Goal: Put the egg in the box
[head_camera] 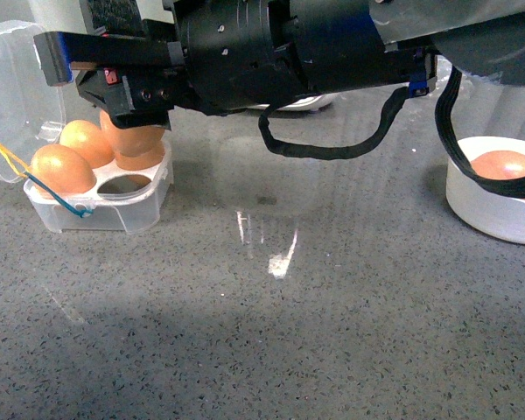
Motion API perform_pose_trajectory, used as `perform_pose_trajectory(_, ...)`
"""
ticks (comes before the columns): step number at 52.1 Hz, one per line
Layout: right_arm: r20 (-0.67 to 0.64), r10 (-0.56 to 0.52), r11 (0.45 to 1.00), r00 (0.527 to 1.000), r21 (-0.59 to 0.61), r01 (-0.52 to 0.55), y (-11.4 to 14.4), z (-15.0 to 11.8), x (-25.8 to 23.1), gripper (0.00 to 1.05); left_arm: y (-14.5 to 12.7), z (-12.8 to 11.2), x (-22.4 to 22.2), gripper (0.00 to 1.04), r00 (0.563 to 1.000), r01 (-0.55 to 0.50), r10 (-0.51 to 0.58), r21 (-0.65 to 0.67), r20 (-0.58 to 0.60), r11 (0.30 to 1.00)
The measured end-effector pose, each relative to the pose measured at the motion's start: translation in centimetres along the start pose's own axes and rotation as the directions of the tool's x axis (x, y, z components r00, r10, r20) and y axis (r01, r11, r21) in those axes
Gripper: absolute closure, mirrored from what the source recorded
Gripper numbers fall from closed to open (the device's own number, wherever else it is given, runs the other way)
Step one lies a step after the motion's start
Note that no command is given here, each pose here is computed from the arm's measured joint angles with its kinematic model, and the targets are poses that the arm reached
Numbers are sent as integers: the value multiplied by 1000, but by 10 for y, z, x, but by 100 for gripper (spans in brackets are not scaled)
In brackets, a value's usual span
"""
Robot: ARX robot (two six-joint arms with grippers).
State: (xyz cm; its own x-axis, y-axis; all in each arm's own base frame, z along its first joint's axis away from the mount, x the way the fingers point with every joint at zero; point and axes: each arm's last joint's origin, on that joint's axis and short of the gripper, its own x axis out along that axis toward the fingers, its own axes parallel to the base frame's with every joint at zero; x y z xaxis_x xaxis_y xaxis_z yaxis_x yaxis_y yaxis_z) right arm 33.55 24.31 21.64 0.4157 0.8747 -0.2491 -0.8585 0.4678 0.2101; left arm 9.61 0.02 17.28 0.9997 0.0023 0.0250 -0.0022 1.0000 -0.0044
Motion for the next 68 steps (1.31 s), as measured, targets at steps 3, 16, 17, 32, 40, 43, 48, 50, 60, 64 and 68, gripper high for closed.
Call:
perform_pose_trajectory(3, -4, 0, 1000, 1000, -3, 0, 0, -1, 2, 65, 0, 0, 0, 7, 1000, 0, 0, 0, 0, 1000)
perform_pose_trajectory(16, -23, 1, 1000, 1000, -20, -1, -1, 3, 13, 65, 0, 0, 0, 7, 1000, 0, 0, 0, 0, 1000)
perform_pose_trajectory(17, -24, 1, 1000, 1000, -22, -1, -1, 3, 14, 65, 0, 0, 0, 7, 1000, 0, 0, 0, 0, 1000)
perform_pose_trajectory(32, -63, -12, 999, 998, -40, 10, 1, 2, 29, 65, 0, 0, 0, 7, 1000, 0, 0, 0, 0, 1000)
perform_pose_trajectory(40, -70, -22, 999, 997, -41, 19, 1, 3, 31, 63, 0, 0, 0, 7, 1000, 0, 0, 0, 0, 1000)
perform_pose_trajectory(43, -73, -28, 999, 997, -40, 25, 1, 4, 31, 55, 0, 0, 0, 7, 1000, 0, 0, 0, 0, 1000)
perform_pose_trajectory(48, -72, -41, 998, 997, -41, 38, 1, 4, 31, 39, 0, 0, 0, 7, 1000, 0, 0, 0, 0, 1000)
perform_pose_trajectory(50, -67, -49, 998, 997, -37, 47, 0, 5, 31, 32, 0, 0, 0, 7, 1000, 0, 0, 0, 0, 1000)
perform_pose_trajectory(60, -26, -106, 994, 994, -10, 106, -5, 8, 17, 6, 0, 0, 0, 7, 1000, 0, 0, 0, 0, 1000)
perform_pose_trajectory(64, 13, -142, 990, 990, 13, 142, -6, 12, 6, 8, 0, 0, 0, 7, 1000, 0, 0, 0, 0, 1000)
perform_pose_trajectory(68, 67, -201, 979, 977, 51, 198, -7, 19, -12, 7, 0, 0, 0, 7, 1000, 0, 0, 0, 0, 1000)
